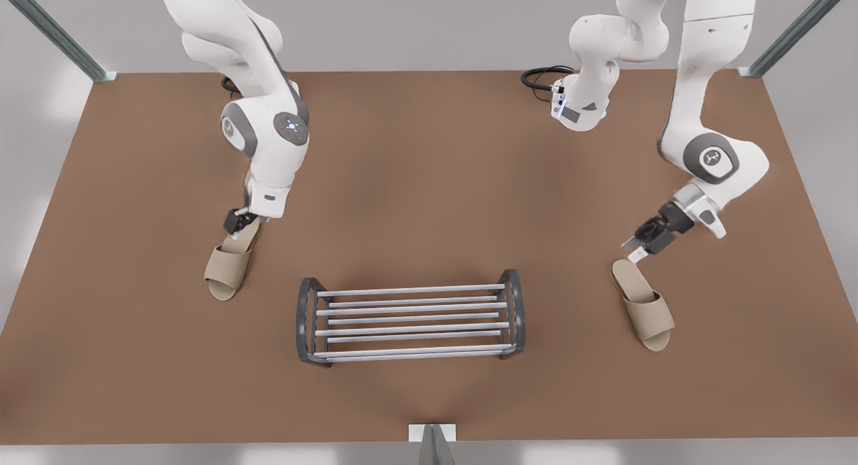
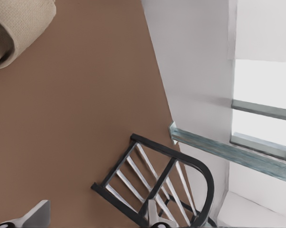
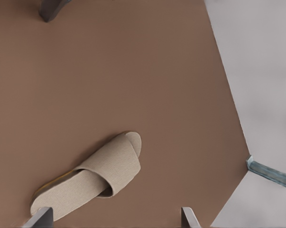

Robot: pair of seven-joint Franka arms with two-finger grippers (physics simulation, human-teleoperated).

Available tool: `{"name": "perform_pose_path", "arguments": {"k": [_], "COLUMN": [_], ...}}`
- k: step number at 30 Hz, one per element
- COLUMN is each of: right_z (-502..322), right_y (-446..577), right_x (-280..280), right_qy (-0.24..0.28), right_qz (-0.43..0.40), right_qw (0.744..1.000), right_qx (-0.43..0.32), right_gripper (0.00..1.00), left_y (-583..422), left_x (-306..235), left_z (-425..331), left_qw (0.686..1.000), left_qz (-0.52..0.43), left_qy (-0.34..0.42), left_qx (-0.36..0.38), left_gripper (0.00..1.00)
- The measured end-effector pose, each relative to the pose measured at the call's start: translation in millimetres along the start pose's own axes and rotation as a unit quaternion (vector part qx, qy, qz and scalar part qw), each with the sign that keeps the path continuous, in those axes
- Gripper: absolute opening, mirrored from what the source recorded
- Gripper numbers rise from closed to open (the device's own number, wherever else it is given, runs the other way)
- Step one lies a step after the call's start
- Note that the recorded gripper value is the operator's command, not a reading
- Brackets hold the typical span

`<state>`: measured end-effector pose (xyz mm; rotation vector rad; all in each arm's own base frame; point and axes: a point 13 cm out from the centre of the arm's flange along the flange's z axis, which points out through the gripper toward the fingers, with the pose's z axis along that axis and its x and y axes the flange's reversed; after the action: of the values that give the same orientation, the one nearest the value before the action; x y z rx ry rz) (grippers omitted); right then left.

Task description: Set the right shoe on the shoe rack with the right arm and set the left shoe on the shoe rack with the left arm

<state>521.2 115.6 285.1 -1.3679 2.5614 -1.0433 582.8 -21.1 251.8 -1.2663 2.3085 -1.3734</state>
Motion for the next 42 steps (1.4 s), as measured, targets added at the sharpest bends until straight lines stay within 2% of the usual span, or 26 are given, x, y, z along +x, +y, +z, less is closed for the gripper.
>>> {"name": "perform_pose_path", "arguments": {"k": [2, 4, 10, 13, 22, 29, 39, 42], "right_z": [26, 52, 132, 161, 168, 180, 217, 224], "right_y": [9, 14, 31, 35, 102, 111, 84, 83], "right_x": [-6, 0, 36, 58, 39, 59, 90, 83], "right_qy": [-0.015, -0.025, -0.049, -0.057, -0.130, -0.126, -0.110, -0.117], "right_qz": [-0.088, -0.144, -0.226, -0.219, -0.227, -0.177, -0.132, -0.132], "right_qw": [0.993, 0.980, 0.953, 0.953, 0.944, 0.955, 0.960, 0.957], "right_qx": [0.083, 0.133, 0.198, 0.200, 0.200, 0.201, 0.220, 0.228], "right_gripper": [1.00, 1.00, 1.00, 1.00, 1.00, 1.00, 1.00, 1.00], "left_y": [27, 46, 92, 111, 139, 130, 107, 109], "left_x": [-30, -50, -58, -75, -101, -88, -134, -149], "left_z": [-10, -18, -1, -7, -2, 35, 50, 55], "left_qw": [0.997, 0.992, 0.986, 0.981, 0.958, 0.955, 0.945, 0.944], "left_qz": [-0.043, -0.052, -0.004, 0.035, 0.087, 0.091, 0.105, 0.109], "left_qy": [-0.056, -0.096, -0.147, -0.175, -0.259, -0.262, -0.290, -0.296], "left_qx": [0.044, 0.068, 0.079, 0.080, 0.090, 0.101, 0.105, 0.100], "left_gripper": [1.00, 1.00, 1.00, 1.00, 1.00, 1.00, 1.00, 1.00]}}
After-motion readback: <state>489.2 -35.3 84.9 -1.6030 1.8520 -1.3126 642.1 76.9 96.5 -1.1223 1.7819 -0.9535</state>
